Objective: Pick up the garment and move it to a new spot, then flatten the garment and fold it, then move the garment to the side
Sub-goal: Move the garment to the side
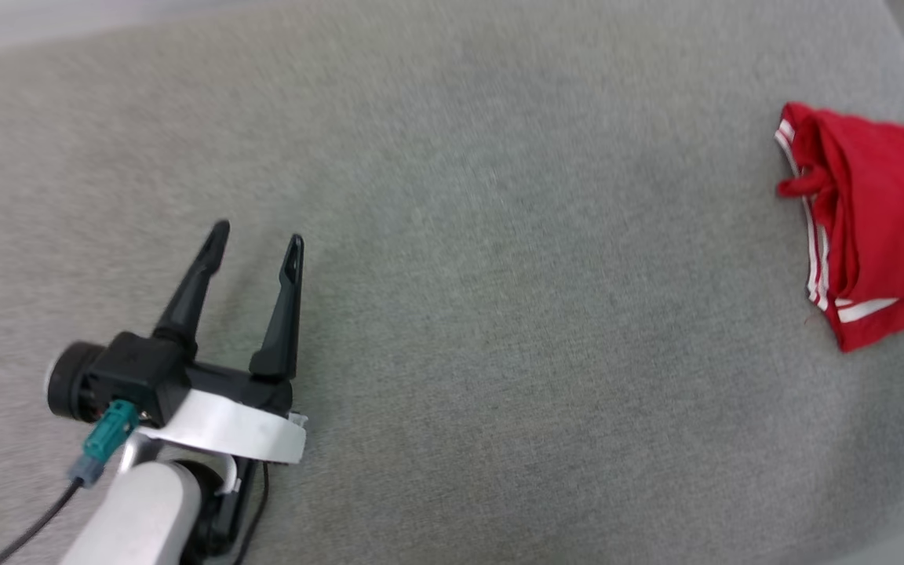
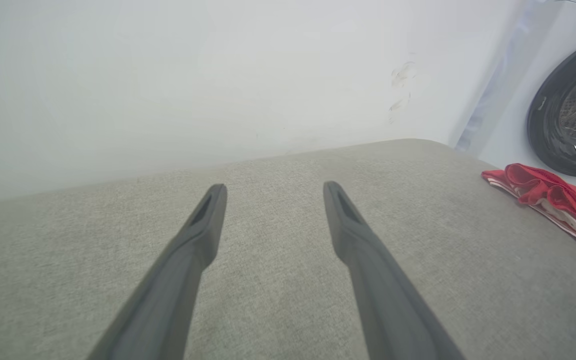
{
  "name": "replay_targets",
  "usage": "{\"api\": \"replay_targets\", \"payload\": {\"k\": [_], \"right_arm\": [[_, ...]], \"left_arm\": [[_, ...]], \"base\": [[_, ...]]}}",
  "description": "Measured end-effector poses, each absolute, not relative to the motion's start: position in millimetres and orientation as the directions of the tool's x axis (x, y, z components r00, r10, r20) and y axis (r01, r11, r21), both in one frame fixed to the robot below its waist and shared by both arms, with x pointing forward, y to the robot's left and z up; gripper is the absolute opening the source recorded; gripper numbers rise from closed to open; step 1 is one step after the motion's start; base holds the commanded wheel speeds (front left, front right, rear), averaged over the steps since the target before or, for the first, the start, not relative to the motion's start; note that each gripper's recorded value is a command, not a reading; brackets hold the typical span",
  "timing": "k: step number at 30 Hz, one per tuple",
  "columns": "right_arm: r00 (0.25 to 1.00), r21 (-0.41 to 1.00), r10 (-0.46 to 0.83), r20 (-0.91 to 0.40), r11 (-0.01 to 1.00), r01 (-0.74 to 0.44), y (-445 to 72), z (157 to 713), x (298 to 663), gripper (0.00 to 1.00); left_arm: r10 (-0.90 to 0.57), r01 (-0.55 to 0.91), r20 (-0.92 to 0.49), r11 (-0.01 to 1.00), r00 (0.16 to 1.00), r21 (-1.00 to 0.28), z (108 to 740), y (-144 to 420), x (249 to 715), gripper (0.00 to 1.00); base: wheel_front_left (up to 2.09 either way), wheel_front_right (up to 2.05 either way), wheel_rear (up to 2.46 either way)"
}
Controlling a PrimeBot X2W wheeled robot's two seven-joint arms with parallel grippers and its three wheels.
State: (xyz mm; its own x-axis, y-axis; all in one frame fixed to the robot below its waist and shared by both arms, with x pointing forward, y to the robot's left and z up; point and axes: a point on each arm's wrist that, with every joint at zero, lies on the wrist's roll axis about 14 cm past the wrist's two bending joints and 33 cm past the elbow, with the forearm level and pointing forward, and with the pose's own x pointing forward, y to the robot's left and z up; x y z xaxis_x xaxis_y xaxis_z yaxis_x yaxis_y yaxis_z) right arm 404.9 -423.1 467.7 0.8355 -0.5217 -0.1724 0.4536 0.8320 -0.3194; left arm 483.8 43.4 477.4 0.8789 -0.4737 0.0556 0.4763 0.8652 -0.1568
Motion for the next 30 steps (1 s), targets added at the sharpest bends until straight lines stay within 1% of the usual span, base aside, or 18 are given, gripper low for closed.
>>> {"api": "replay_targets", "payload": {"k": [2, 3, 6, 10, 15, 19, 22, 30], "right_arm": [[0.865, -0.287, -0.470, -0.176, 0.865, 0.412, -400, 466, 401, 1.00], [0.901, -0.230, -0.393, -0.183, 0.908, 0.350, -363, 463, 394, 1.00], [0.934, -0.172, -0.303, -0.191, 0.947, 0.272, -323, 460, 392, 1.00], [0.966, -0.099, -0.191, -0.171, 0.979, 0.176, -276, 465, 391, 1.00], [0.994, -0.009, -0.071, -0.083, 0.997, 0.071, -230, 489, 399, 1.00], [1.000, 0.047, 0.008, 0.010, 0.999, -0.009, -201, 513, 402, 1.00], [0.997, 0.075, 0.047, 0.053, 0.996, -0.051, -187, 525, 395, 1.00], [0.992, 0.087, 0.090, 0.085, 0.992, -0.097, -173, 538, 363, 1.00]], "left_arm": [[-0.450, 0.455, 0.065, 0.876, 0.890, -0.160, 486, 48, 476, 1.00], [-0.412, 0.419, 0.079, 0.894, 0.908, -0.160, 498, 58, 464, 1.00], [-0.371, 0.379, 0.082, 0.912, 0.925, -0.157, 505, 72, 452, 1.00], [-0.297, 0.306, 0.078, 0.939, 0.952, -0.157, 511, 96, 437, 1.00], [-0.194, 0.204, 0.078, 0.968, 0.978, -0.144, 516, 132, 419, 1.00], [-0.111, 0.119, 0.069, 0.985, 0.991, -0.127, 517, 161, 402, 1.00], [-0.061, 0.069, 0.068, 0.991, 0.996, -0.111, 518, 178, 389, 1.00], [-0.018, 0.024, 0.063, 0.995, 0.998, -0.094, 516, 190, 354, 1.00]], "base": [[0.00, 0.00, 0.00], [0.00, 0.00, 0.00], [0.00, 0.00, 0.00], [0.00, 0.00, 0.00], [0.00, 0.00, 0.00], [0.00, 0.00, 0.00], [0.00, 0.00, 0.00], [0.00, 0.00, 0.00]]}}
